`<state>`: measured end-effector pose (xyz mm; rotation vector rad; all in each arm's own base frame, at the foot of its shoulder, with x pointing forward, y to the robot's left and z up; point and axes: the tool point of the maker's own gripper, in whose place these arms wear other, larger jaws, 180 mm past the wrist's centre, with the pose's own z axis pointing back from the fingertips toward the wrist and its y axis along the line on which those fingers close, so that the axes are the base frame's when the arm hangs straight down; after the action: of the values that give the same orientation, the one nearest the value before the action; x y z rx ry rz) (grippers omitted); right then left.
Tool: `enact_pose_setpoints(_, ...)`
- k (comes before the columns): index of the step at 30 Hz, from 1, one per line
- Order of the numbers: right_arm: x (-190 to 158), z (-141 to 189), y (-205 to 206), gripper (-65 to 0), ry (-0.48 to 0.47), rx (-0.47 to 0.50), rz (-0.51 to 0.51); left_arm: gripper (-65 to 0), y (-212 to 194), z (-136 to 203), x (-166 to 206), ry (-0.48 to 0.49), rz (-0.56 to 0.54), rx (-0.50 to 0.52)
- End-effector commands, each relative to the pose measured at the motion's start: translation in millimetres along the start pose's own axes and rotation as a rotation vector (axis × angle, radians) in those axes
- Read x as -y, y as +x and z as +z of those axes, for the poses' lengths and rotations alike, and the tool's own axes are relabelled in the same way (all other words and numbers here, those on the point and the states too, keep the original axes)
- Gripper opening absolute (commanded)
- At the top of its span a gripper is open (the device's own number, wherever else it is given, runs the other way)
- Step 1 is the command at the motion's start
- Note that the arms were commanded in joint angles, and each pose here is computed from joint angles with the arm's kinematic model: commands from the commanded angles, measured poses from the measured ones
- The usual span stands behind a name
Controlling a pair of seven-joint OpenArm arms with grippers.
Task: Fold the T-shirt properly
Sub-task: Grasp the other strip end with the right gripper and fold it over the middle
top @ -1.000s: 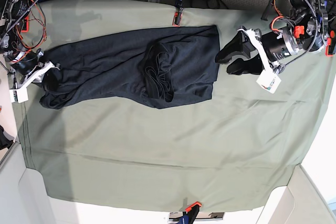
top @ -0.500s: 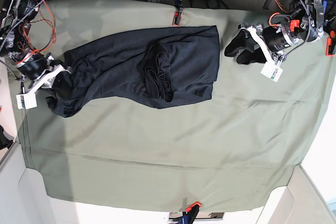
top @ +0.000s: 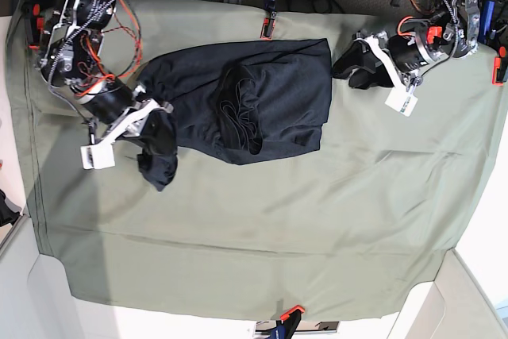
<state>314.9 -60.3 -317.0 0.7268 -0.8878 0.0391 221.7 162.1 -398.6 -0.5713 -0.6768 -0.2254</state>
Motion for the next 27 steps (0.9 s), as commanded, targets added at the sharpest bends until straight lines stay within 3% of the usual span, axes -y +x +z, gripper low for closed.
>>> enact_pose_setpoints(1,-15,-3,15,-65.0,0.041,0.049,0.031,-28.9,7,1,4,-0.016,-0.023,0.016)
enact_pose_setpoints(10,-83,-35,-5,-65.0,0.199,-0.022,0.084,-28.9,5,-5,9,-0.020,-0.046,0.010)
enact_pose_setpoints(19,-121,-44,-19,-65.0,0.301,-0.070,0.140,-28.9,7,-8,12,-0.027,-0.038,0.030)
enact_pose_setpoints(23,-145,-49,-31,-65.0,0.361,-0.108,0.194,-28.9,7,-12,17,-0.037,-0.024,0.041)
enact_pose_setpoints(27,-158,-55,-50,-65.0,0.356,-0.173,0.290,-28.9,7,-14,20,-0.043,-0.016,0.047)
